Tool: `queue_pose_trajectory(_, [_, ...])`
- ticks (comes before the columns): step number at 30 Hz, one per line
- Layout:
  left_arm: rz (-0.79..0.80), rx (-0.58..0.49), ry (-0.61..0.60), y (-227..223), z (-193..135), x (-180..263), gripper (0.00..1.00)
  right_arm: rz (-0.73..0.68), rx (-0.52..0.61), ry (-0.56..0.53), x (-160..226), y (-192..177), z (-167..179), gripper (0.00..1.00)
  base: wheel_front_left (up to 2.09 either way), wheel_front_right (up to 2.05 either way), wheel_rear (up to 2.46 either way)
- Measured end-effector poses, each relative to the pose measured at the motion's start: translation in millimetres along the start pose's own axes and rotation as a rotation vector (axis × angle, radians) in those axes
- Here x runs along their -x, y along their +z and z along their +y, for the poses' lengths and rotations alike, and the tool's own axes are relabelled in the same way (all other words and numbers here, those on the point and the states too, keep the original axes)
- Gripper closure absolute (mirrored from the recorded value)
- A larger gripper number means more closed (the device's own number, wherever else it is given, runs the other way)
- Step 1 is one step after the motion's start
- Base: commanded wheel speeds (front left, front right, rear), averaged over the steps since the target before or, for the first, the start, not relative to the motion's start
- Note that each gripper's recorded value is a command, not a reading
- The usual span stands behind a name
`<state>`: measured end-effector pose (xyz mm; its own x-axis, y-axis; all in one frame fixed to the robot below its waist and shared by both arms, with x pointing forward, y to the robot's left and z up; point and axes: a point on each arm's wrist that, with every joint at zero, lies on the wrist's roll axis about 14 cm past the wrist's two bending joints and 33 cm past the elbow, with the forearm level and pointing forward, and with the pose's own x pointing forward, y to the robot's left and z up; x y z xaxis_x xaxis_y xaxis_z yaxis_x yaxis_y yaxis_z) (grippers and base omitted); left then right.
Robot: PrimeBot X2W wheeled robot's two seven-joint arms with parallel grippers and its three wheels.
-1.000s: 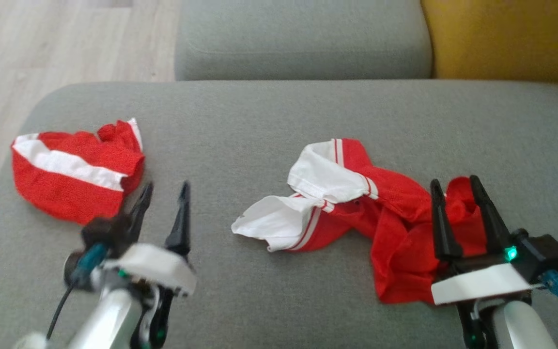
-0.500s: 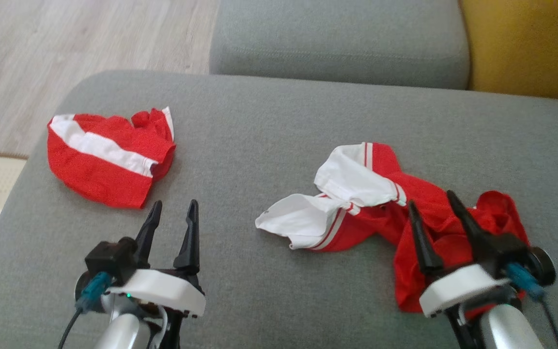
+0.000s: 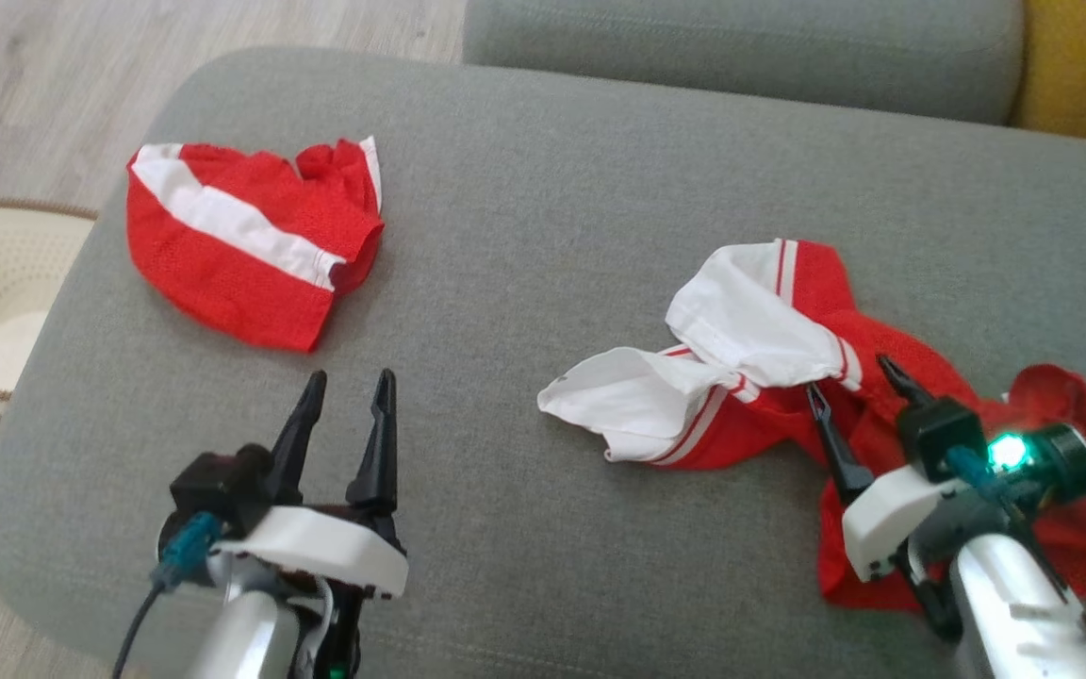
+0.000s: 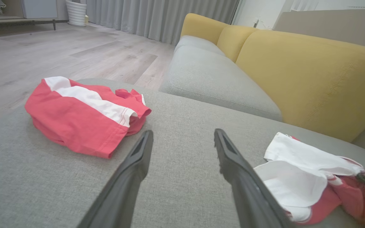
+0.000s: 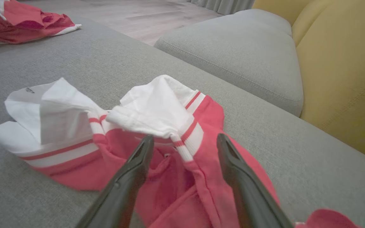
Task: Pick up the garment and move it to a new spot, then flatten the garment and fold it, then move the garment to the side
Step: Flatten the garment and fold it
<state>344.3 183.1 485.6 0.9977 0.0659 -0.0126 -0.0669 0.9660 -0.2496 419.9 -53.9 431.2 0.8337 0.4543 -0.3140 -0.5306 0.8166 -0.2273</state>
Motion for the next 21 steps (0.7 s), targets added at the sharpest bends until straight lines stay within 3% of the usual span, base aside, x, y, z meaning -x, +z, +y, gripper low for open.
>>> queue_pose_trajectory(3, [0.003,-0.003,0.004,-0.6,2.8,-5.2,0.00,0.003,0.017,0.018,-12.1,0.4,-1.0,0.00,0.00,0.00,0.00])
queue_pose_trajectory(4, [0.004,-0.002,0.007,-0.9,4.1,-6.8,0.00,0.002,0.013,0.022,-16.4,1.3,-1.5,0.44,0.00,0.00,0.00])
queue_pose_trajectory(5, [0.003,-0.002,0.015,-0.5,5.6,-8.1,0.00,0.000,0.003,0.026,-20.5,2.8,-1.6,1.00,0.00,0.00,0.00])
queue_pose_trajectory(15, [0.017,0.000,0.037,-5.2,13.6,-9.3,0.00,-0.034,-0.046,-0.066,-39.1,16.8,-52.9,1.00,0.00,0.00,0.00])
queue_pose_trajectory(18, [0.015,-0.001,0.038,-4.3,13.7,-11.4,0.00,-0.048,-0.029,-0.093,-42.4,24.7,-69.2,1.00,0.00,0.00,0.00])
queue_pose_trajectory(20, [0.015,-0.001,0.038,-4.2,14.2,-13.6,0.00,-0.073,0.030,-0.156,-47.5,42.7,-108.3,1.00,0.00,0.00,0.00])
queue_pose_trajectory(21, [0.015,-0.001,0.038,-4.2,14.2,-13.6,0.00,-0.073,0.030,-0.156,-47.5,42.7,-108.3,1.00,0.00,0.00,0.00])
